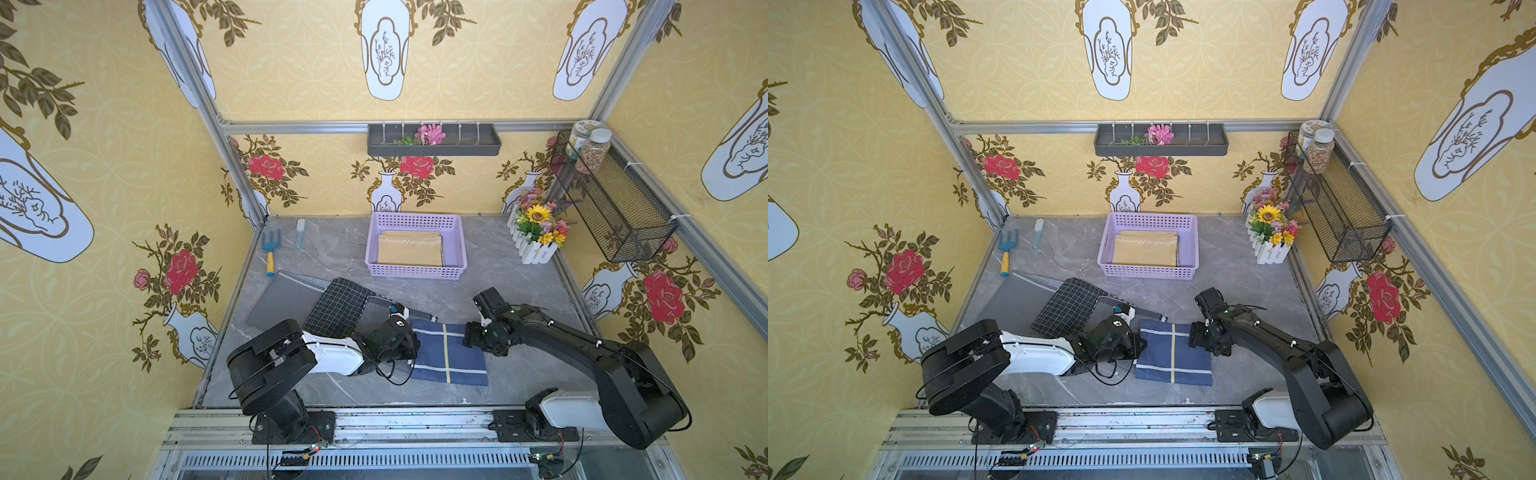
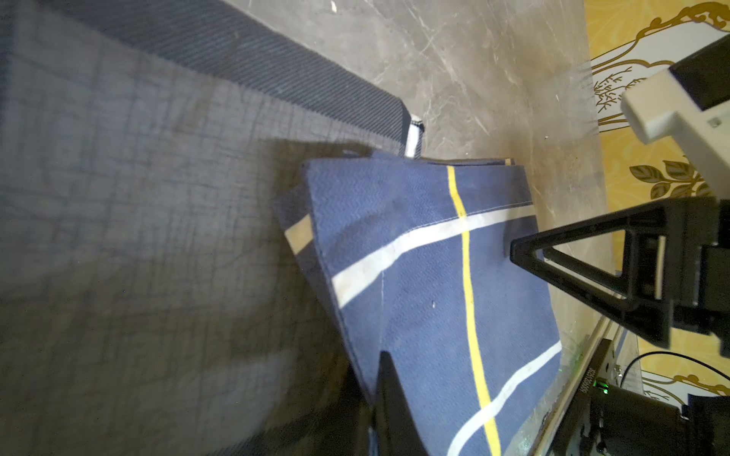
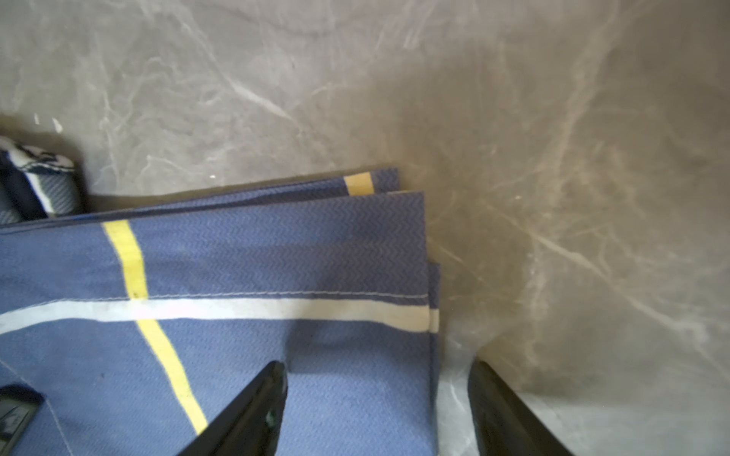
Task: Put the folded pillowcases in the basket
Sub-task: Pick up the pillowcase from the center of the board.
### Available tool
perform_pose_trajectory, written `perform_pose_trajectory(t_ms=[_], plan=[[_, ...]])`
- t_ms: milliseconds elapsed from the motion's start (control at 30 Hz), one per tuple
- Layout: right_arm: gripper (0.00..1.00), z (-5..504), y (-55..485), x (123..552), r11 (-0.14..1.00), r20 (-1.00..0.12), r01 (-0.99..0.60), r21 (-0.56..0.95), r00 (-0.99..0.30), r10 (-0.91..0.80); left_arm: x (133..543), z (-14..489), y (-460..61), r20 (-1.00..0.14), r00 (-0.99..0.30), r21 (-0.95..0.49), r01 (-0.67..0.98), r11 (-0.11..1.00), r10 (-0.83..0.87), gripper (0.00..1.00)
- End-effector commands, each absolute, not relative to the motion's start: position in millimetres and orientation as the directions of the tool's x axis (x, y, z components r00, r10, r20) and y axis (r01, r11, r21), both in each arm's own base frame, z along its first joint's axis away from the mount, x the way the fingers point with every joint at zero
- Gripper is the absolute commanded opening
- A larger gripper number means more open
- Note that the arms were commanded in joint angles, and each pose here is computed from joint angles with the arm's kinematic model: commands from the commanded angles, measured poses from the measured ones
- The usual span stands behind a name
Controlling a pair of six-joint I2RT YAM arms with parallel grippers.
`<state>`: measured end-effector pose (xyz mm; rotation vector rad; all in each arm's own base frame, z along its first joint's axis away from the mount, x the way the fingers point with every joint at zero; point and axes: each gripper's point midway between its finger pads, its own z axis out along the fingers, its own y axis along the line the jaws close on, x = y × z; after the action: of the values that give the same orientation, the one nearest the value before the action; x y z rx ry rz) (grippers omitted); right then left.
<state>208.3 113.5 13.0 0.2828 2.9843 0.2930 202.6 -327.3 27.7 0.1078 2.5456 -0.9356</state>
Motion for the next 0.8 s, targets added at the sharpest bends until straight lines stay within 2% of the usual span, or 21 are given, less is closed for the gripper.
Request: perform_pose_trajectory(t_ms=[0,267,533,767], plan=[[0.67,7.8,122.7,209.3,0.955,-0.097,0.164,0.248,-0.976,0.193,205.0,27.0,-326.3,-0.429,-0.901,-0.589,0.221,0.777,-0.069,0.00],[0.44,8.3,122.4,210.8,0.954,-0.104,0.164,0.249,-0.975,0.195,205.4,27.6,-325.3,-0.433,-0.899,-0.587,0.221,0.778,-0.071,0.00],[0.32,5.3,118.2,207.8,0.957,-0.103,0.173,0.232,-0.974,0.201,206.3,29.4,-324.3,-0.439,-0.896,-0.584,0.222,0.781,-0.074,0.00],[0.12,6.9,118.8,207.4,0.954,-0.112,0.173,0.245,-0.972,0.206,206.4,31.7,-320.9,-0.446,-0.891,-0.583,0.218,0.782,-0.084,0.00]])
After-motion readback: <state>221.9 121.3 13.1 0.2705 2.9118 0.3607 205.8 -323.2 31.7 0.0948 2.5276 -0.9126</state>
